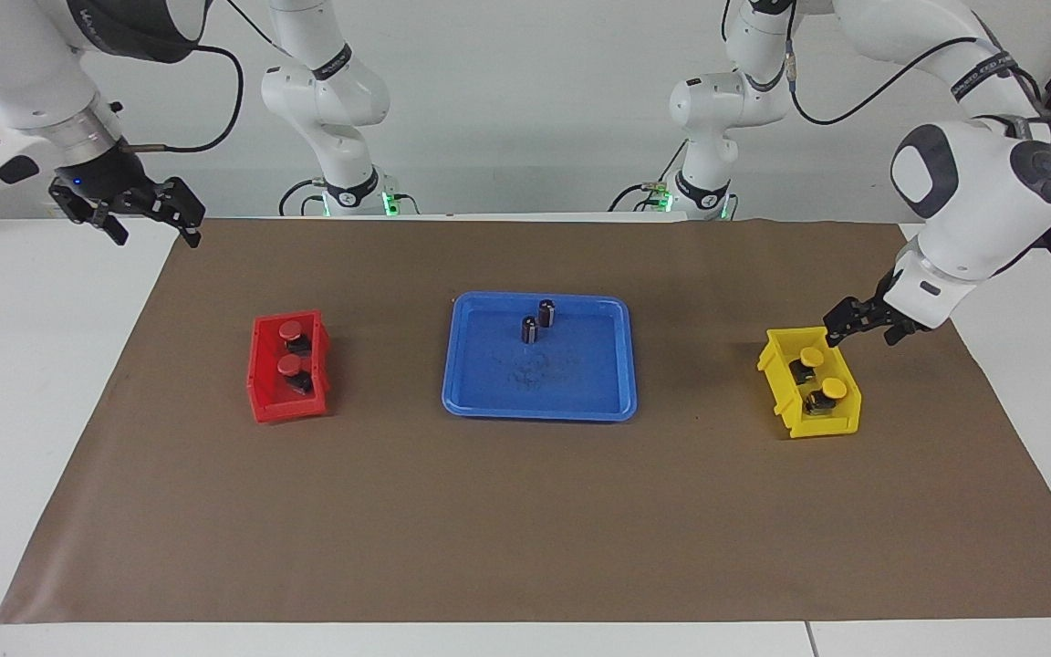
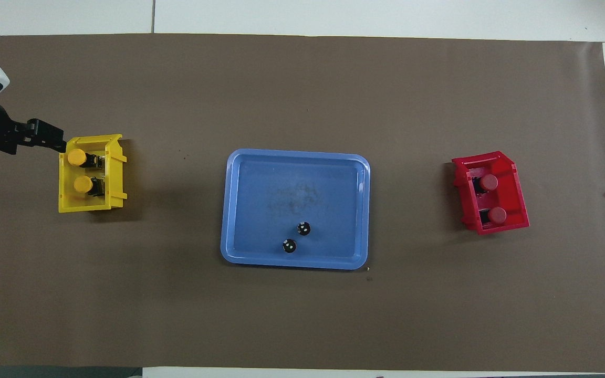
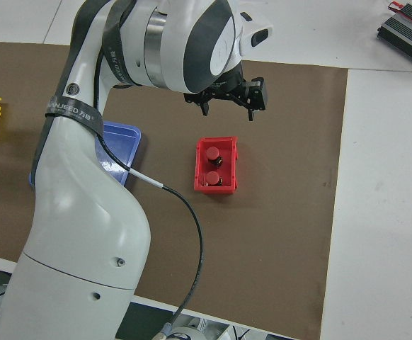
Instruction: Sort red and yellow buttons by color
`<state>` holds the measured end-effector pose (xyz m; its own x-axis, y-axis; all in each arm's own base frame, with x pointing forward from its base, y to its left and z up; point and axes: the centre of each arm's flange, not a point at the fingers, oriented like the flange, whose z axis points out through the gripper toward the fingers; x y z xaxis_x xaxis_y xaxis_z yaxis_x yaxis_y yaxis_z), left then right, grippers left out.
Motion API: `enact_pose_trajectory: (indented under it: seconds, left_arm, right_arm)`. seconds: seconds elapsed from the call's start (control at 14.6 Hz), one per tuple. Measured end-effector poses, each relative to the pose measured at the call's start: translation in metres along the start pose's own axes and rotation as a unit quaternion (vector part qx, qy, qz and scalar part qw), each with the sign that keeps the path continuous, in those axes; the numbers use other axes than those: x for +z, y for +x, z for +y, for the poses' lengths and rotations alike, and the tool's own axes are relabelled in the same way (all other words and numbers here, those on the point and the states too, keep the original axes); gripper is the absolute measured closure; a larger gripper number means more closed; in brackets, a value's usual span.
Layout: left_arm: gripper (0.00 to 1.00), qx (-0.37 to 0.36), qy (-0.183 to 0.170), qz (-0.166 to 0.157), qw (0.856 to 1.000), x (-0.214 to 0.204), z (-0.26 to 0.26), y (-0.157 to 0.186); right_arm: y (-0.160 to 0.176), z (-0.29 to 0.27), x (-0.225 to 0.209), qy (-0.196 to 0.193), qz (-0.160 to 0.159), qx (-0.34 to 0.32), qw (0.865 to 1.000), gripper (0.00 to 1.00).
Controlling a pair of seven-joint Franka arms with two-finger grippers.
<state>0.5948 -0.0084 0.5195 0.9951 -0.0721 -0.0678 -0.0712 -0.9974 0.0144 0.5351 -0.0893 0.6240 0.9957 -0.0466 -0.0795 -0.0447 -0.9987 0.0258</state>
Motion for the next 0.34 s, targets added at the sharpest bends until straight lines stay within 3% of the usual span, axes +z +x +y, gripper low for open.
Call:
enact_pose_trajectory:
  seconds: [0.34]
  left_arm:
    - [0.00,0.019,0.004,0.002,1.000,-0.066,0.025,-0.044]
  right_arm:
    - [0.000,-0.003,0.000,0.000,-0.001,-0.003,1.000,0.00]
